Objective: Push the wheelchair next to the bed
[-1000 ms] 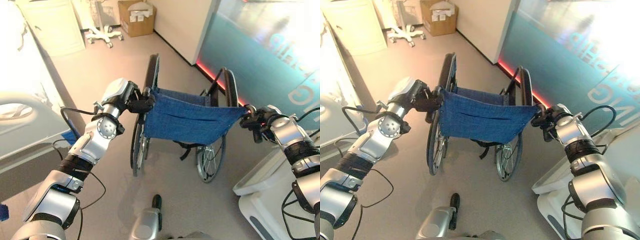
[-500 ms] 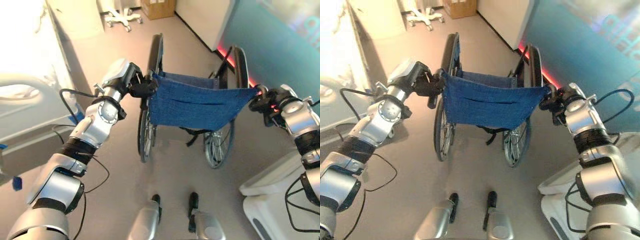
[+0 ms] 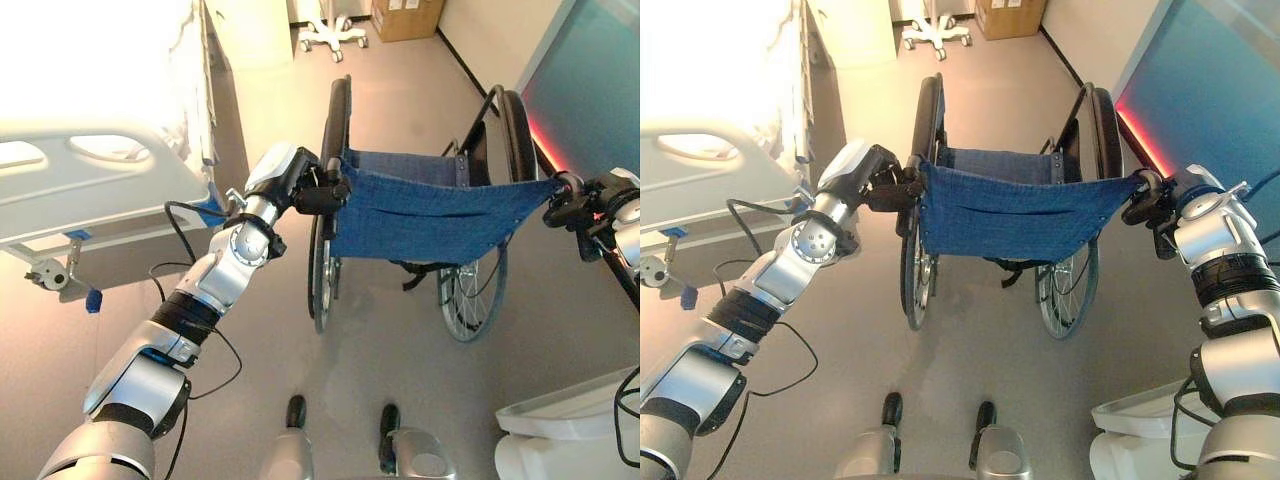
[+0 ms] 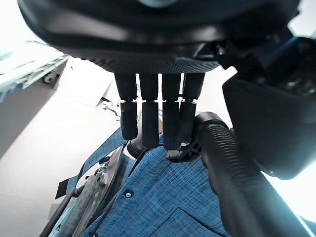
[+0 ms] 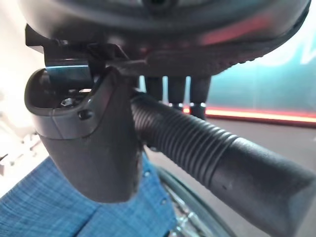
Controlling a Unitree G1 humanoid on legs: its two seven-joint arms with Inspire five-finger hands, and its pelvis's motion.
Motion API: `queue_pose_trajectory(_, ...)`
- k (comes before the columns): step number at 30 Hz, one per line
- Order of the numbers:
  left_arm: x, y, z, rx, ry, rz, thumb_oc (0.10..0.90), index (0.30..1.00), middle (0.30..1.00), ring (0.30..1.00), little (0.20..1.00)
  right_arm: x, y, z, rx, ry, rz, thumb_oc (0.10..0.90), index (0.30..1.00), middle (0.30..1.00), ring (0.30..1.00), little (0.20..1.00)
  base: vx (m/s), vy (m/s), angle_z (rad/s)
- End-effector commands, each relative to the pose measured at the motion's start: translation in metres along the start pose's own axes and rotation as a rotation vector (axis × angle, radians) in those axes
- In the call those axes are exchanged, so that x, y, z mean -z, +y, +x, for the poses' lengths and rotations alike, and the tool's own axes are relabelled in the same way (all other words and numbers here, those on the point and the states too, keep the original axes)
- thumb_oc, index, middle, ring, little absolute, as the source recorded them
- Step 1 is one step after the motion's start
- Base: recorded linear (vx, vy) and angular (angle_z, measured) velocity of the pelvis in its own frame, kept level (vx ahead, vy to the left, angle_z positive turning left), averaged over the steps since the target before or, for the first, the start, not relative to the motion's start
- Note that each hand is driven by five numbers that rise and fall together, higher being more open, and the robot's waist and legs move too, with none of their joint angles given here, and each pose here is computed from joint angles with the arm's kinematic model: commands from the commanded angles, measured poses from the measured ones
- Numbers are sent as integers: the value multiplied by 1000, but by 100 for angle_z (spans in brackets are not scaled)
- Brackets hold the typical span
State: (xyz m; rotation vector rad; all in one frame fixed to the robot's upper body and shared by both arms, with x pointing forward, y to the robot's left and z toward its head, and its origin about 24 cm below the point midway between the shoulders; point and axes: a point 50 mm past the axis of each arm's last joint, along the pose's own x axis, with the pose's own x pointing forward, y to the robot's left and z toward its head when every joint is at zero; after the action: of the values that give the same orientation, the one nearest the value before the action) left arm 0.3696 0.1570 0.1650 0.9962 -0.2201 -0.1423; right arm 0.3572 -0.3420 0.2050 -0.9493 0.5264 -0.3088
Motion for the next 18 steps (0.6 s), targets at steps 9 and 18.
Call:
queue_pose_trajectory(9, 33, -63, -17, 273, 144, 56, 400, 300, 300, 300, 300, -83, 45, -18, -33, -398, -324, 400, 300, 300, 300, 300, 279, -219, 18)
queue_pose_trajectory(18, 47, -44, -24, 250, 194, 92, 400, 300, 300, 300, 300, -121, 60, -29, 5, -544, -268, 400, 300, 300, 300, 300, 385, -127, -51)
